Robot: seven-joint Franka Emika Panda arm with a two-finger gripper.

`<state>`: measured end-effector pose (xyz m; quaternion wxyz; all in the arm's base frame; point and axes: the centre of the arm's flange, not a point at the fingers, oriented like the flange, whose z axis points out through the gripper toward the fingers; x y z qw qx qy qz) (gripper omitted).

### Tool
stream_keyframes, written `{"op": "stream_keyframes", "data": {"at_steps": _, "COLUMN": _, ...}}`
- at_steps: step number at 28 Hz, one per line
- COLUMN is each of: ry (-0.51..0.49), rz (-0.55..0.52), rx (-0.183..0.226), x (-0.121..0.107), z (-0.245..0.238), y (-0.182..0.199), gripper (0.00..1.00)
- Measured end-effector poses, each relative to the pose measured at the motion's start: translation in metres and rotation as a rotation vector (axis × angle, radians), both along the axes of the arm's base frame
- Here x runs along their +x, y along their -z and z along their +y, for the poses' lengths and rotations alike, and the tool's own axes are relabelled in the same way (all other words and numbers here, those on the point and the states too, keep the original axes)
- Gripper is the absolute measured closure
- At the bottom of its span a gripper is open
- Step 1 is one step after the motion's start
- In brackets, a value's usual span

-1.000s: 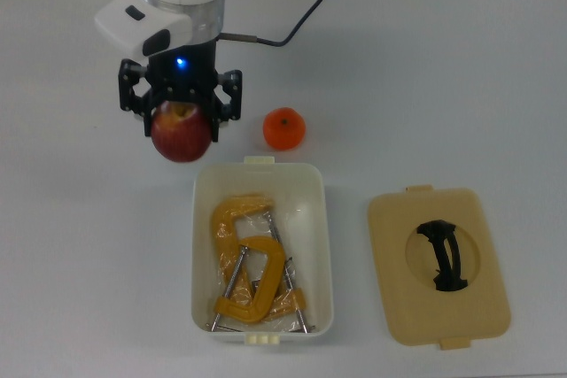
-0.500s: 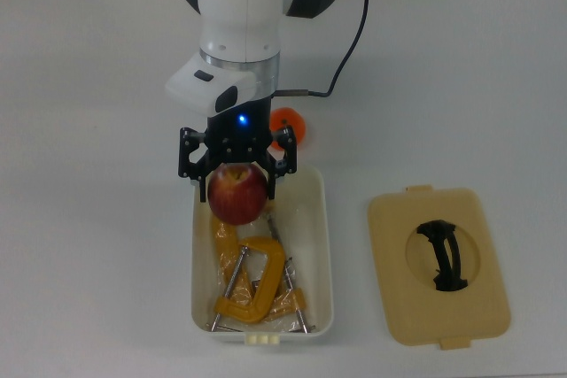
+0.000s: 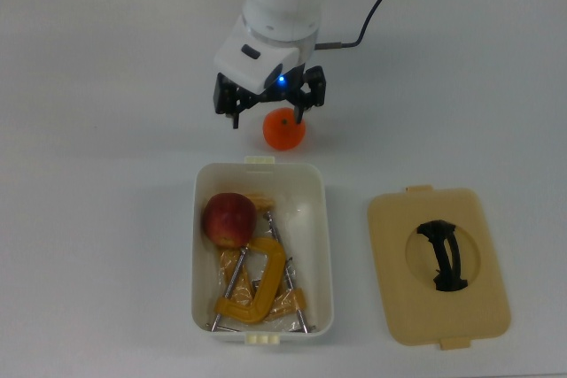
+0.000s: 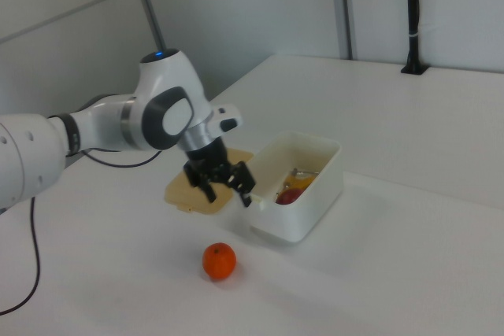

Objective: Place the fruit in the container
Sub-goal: 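Move the gripper to the orange tangerine and grasp it, then carry the tangerine over the container and release it beside the apple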

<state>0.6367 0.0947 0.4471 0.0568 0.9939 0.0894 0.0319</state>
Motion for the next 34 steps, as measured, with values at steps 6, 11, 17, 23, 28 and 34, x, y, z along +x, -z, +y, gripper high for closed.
{"op": "stream_keyframes", "data": {"at_steps": 6, "ry": -0.04, "rz": 0.113, "rx": -0.013, "x": -0.027, "z": 0.019, "y": 0.05, "gripper": 0.0}}
{"op": "stream_keyframes", "data": {"at_steps": 11, "ry": -0.044, "rz": 0.148, "rx": -0.011, "x": -0.03, "z": 0.019, "y": 0.09, "gripper": 0.0}}
{"op": "stream_keyframes", "data": {"at_steps": 17, "ry": -0.051, "rz": 0.154, "rx": 0.0, "x": -0.024, "z": 0.02, "y": 0.127, "gripper": 0.0}}
{"op": "stream_keyframes", "data": {"at_steps": 23, "ry": -0.052, "rz": 0.153, "rx": 0.003, "x": -0.022, "z": 0.02, "y": 0.134, "gripper": 0.19}}
{"op": "stream_keyframes", "data": {"at_steps": 28, "ry": -0.051, "rz": 0.128, "rx": 0.005, "x": -0.019, "z": 0.018, "y": 0.118, "gripper": 0.2}}
{"op": "stream_keyframes", "data": {"at_steps": 34, "ry": -0.038, "rz": 0.079, "rx": -0.009, "x": -0.013, "z": 0.01, "y": 0.058, "gripper": 0.2}}
